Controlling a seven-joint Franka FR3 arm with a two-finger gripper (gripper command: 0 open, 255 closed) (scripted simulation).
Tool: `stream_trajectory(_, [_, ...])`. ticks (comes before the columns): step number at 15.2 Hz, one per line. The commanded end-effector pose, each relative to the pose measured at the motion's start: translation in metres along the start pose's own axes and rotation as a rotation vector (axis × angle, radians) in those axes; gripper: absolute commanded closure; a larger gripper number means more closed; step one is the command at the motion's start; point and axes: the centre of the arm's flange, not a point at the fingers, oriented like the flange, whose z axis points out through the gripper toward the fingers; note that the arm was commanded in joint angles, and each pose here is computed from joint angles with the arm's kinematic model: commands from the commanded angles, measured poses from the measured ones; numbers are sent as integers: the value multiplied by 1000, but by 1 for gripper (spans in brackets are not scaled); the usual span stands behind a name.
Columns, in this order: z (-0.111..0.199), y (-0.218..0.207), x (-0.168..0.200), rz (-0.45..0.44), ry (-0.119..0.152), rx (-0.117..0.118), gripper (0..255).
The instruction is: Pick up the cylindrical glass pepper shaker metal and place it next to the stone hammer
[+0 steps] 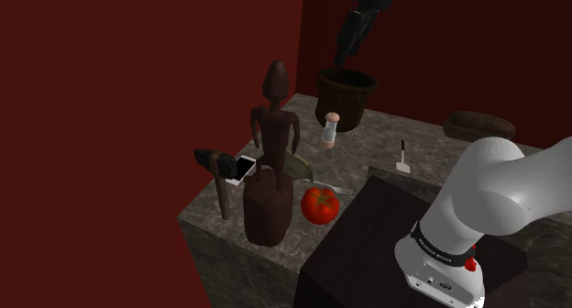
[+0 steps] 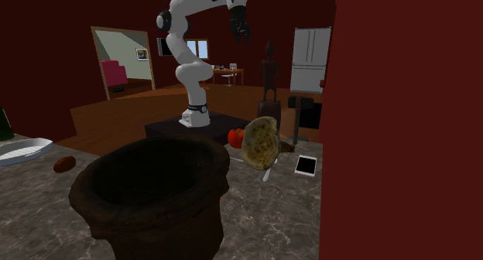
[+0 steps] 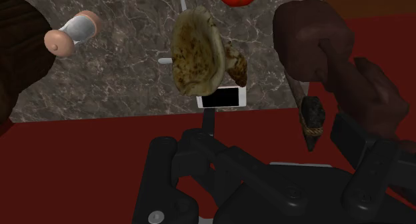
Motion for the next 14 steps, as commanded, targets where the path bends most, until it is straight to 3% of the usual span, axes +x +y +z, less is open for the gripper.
stream_trajectory(1, [0, 0, 0, 0, 0, 0, 0])
stream_trajectory(14, [111, 133, 5, -33, -18, 11, 0])
